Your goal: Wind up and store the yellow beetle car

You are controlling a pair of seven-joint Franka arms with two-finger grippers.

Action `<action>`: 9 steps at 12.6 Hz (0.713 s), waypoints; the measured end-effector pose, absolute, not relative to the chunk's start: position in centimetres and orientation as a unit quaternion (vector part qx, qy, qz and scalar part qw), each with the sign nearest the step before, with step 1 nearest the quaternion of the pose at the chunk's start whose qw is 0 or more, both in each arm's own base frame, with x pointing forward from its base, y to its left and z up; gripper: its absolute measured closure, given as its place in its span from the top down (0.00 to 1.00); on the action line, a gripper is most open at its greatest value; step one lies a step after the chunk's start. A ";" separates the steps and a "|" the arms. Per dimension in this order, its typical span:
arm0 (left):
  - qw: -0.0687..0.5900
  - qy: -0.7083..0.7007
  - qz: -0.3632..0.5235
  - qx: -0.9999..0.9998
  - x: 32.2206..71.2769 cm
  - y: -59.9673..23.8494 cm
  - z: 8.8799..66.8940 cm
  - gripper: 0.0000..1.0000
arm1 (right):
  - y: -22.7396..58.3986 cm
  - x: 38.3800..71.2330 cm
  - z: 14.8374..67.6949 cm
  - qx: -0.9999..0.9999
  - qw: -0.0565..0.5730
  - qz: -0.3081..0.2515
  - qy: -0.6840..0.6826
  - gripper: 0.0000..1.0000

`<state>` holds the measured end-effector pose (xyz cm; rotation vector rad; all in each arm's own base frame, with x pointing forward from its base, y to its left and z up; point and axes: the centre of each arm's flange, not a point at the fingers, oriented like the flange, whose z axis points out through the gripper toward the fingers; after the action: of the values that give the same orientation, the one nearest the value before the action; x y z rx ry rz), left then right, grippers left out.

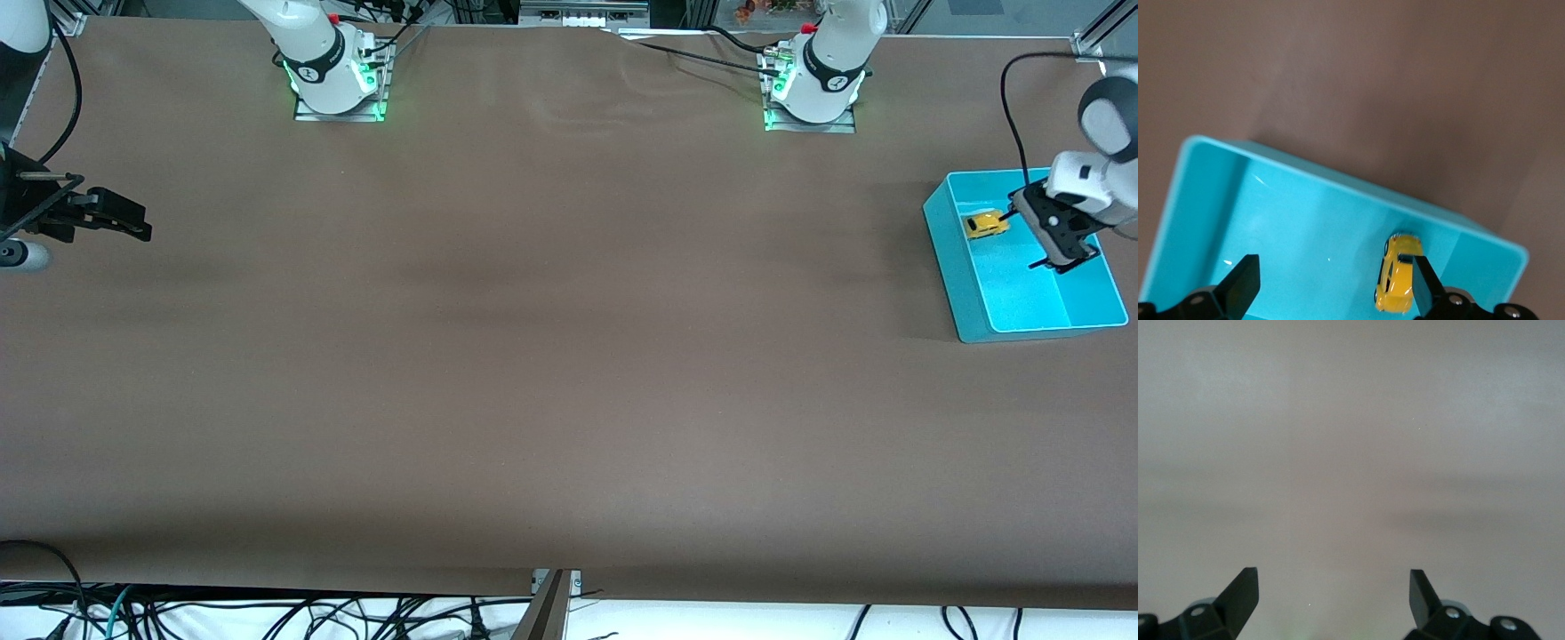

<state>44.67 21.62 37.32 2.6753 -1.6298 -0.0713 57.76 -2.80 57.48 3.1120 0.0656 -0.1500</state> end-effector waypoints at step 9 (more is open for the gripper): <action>-0.034 -0.413 0.067 0.907 49.6 8.1 59.9 1.00 | -2.8 57.8 57.5 0.999 0.013 -0.046 0.021 1.00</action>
<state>49.60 8.05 59.91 2.9137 -1.3271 0.2152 57.79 -2.82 57.55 3.1120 0.0651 -0.1444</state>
